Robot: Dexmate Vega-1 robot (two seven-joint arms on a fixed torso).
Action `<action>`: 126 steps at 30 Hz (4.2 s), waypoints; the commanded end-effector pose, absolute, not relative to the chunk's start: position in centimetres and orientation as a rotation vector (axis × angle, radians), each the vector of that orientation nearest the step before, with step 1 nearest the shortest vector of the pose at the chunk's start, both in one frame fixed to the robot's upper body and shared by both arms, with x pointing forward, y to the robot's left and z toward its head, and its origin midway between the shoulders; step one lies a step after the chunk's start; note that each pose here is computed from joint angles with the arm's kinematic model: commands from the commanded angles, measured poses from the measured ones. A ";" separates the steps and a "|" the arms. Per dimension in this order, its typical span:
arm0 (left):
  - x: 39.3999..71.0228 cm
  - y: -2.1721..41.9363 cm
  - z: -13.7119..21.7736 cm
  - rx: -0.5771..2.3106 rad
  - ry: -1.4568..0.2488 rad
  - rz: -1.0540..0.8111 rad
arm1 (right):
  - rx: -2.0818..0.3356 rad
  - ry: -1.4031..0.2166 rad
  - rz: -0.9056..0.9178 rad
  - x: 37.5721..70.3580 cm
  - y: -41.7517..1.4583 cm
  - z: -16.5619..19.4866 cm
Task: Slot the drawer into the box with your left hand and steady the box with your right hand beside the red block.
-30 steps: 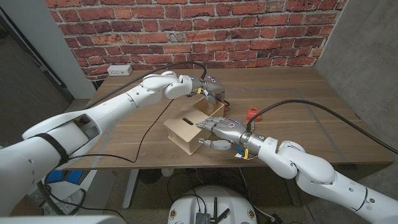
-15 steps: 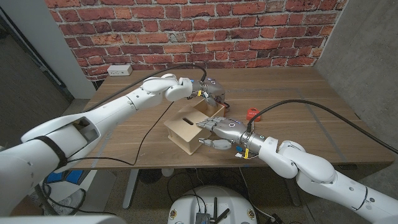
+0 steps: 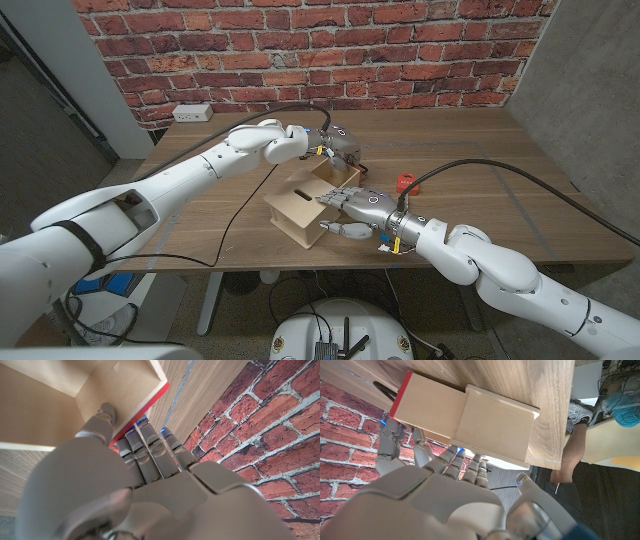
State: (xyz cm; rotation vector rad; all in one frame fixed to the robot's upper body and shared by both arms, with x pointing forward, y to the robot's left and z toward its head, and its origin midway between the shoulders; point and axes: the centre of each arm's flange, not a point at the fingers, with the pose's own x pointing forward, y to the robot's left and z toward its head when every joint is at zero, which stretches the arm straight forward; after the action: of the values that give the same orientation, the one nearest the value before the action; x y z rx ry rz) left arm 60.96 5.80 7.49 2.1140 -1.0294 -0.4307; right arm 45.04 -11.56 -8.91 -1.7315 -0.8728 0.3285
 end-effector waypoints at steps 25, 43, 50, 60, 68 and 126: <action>61.0 6.9 8.0 2.103 -0.993 -0.418 | -1.746 -0.849 0.327 45.2 -11.1 -8.9; 60.9 7.3 7.3 2.083 -0.982 -0.454 | -1.747 -0.841 0.327 45.4 -10.8 -8.8; 60.8 7.3 7.2 2.081 -0.979 -0.457 | -1.746 -0.838 0.325 45.5 -10.8 -8.8; 60.4 7.5 7.1 2.083 -0.979 -0.455 | -1.749 -0.838 0.322 45.5 -10.7 -8.8; 60.1 7.8 7.0 2.095 -0.964 -0.448 | -1.751 -0.839 0.321 45.5 -10.7 -8.7; 58.4 8.4 7.2 2.107 -0.884 -0.443 | -1.738 -0.842 0.339 45.9 -11.2 -8.5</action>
State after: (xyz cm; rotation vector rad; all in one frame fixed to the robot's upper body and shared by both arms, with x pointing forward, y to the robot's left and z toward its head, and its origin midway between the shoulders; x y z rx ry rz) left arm 58.86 8.25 7.28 2.1072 -0.9040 -0.4316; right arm 45.79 -11.13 -8.59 -1.7387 -0.8352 0.3413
